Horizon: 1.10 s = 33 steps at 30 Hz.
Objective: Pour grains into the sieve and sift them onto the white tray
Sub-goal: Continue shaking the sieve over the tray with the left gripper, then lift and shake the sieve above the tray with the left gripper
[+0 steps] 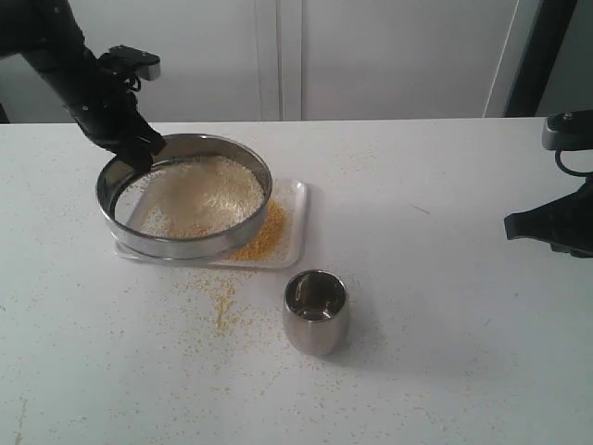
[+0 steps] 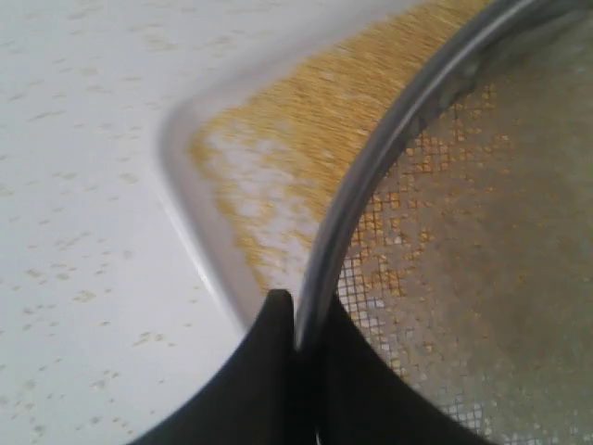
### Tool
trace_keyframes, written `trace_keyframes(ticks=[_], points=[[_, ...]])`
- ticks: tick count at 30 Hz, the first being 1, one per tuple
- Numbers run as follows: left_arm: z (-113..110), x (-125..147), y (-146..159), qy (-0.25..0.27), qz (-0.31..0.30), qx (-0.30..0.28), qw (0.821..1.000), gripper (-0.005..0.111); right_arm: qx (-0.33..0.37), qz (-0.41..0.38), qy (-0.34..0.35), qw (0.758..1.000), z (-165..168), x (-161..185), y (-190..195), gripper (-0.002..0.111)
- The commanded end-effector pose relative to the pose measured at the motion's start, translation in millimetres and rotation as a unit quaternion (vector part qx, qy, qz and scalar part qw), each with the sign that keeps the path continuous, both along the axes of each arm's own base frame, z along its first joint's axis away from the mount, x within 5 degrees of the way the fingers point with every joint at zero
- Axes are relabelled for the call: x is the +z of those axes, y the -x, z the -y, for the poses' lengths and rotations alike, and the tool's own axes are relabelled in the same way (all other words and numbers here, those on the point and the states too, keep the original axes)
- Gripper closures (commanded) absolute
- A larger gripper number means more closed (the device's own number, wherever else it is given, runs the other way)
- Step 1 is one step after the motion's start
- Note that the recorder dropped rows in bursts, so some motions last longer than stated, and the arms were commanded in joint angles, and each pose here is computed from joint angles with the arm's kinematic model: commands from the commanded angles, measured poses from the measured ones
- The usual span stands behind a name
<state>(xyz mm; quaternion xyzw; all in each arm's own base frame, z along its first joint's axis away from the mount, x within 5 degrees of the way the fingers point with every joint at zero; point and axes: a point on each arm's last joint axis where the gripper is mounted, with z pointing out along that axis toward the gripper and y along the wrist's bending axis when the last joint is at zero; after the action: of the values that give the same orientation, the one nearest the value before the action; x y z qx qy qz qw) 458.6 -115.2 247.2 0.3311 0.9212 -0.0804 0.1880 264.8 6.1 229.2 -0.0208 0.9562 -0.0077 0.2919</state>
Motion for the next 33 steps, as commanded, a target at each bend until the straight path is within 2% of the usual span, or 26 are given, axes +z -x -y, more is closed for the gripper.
trace_keyframes(ticks=[1,2,4,5,6,7,8,11,12,13,14,15,16,17,18,19,20,21,23,25,26,27,29,30,32,33], points=[[-25.6,14.4,-6.7,0.037,-0.006,0.3,0.953,0.107,-0.003,0.008,0.001,1.0,1.6,2.6,-1.3,0.108],[-27.6,14.2,-6.6,0.042,-0.012,0.299,0.953,0.107,-0.003,0.008,0.001,1.0,1.6,2.6,-1.3,0.108],[-1.7,22.3,3.8,0.084,-0.002,0.027,0.996,0.107,-0.003,0.008,0.001,1.0,1.6,2.6,-1.3,0.108],[0.6,21.5,4.6,0.08,0.005,-0.008,0.997,0.107,-0.003,0.008,0.001,1.0,1.6,2.6,-1.3,0.108],[-8.5,19.9,-1.0,0.073,0.005,0.07,0.995,0.107,-0.003,0.008,0.001,1.0,1.6,2.6,-1.3,0.108],[-28.5,15.0,-8.3,0.083,-0.021,0.259,0.962,0.107,-0.003,0.008,0.001,1.0,1.6,2.6,-1.3,0.108],[-32.5,14.1,-9.1,0.094,-0.032,0.293,0.951,0.107,-0.003,0.008,0.001,1.0,1.6,2.6,-1.3,0.108],[9.6,22.1,4.7,0.081,0.021,-0.032,0.996,0.107,-0.003,0.008,0.001,1.0,1.6,2.6,-1.3,0.108],[4.0,20.6,0.8,0.056,0.029,0.013,0.998,0.107,-0.003,0.008,0.001,1.0,1.6,2.6,-1.3,0.108],[-25.2,19.5,-10.6,0.037,0.032,0.226,0.973,0.107,-0.003,0.008,0.001,1.0,1.6,2.6,-1.3,0.108],[-43.6,19.1,-13.4,0.077,0.005,0.36,0.93,0.107,-0.003,0.008,0.001,1.0,1.6,2.6,-1.3,0.108],[-40.4,20.2,-13.8,0.091,0.006,0.324,0.942,0.107,-0.003,0.008,0.001,1.0,1.6,2.6,-1.3,0.108],[-13.9,23.8,-8.5,0.113,0.021,0.132,0.985,0.107,-0.003,0.008,0.001,1.0,1.6,2.6,-1.3,0.108],[0.5,25.1,-0.8,0.114,0.029,0.0,0.993,0.107,-0.003,0.008,0.001,1.0,1.6,2.6,-1.3,0.108],[4.7,20.8,4.0,0.082,0.023,-0.057,0.995,0.107,-0.003,0.008,0.001,1.0,1.6,2.6,-1.3,0.108],[-4.5,18.8,-2.5,0.066,0.023,0.038,0.997,0.107,-0.003,0.008,0.001,1.0,1.6,2.6,-1.3,0.108],[-30.9,13.8,-11.7,0.071,-0.002,0.267,0.961,0.107,-0.003,0.008,0.001,1.0,1.6,2.6,-1.3,0.108],[-36.2,11.0,-11.3,0.095,-0.029,0.342,0.934,0.107,-0.003,0.008,0.001,1.0,1.6,2.6,-1.3,0.108],[-6.8,14.0,-5.1,0.135,-0.015,0.127,0.983,0.107,-0.003,0.008,0.001,1.0,1.6,2.6,-1.3,0.108],[14.6,15.6,10.1,0.123,0.003,-0.105,0.987,0.107,-0.003,0.008,0.001,1.0,1.6,2.6,-1.3,0.108],[10.3,13.2,7.7,0.098,0.003,-0.079,0.992,0.107,-0.003,0.008,0.001,1.0,1.6,2.6,-1.3,0.108],[-2.0,11.0,-0.8,0.072,0.008,0.026,0.997,0.107,-0.003,0.008,0.001,1.0,1.6,2.6,-1.3,0.108],[-34.2,7.1,-11.0,0.072,-0.009,0.278,0.958,0.107,-0.003,0.008,0.001,1.0,1.6,2.6,-1.3,0.108],[-45.1,4.7,-11.7,0.081,-0.023,0.341,0.936,0.107,-0.003,0.008,0.001,1.0,1.6,2.6,-1.3,0.108],[-37.2,4.2,-11.4,0.1,-0.019,0.27,0.957,0.107,-0.003,0.008,0.001,1.0,1.6,2.6,-1.3,0.108],[-19.9,8.0,-7.2,0.106,0.0,0.139,0.985,0.107,-0.003,0.008,0.001,1.0,1.6,2.6,-1.3,0.108]])
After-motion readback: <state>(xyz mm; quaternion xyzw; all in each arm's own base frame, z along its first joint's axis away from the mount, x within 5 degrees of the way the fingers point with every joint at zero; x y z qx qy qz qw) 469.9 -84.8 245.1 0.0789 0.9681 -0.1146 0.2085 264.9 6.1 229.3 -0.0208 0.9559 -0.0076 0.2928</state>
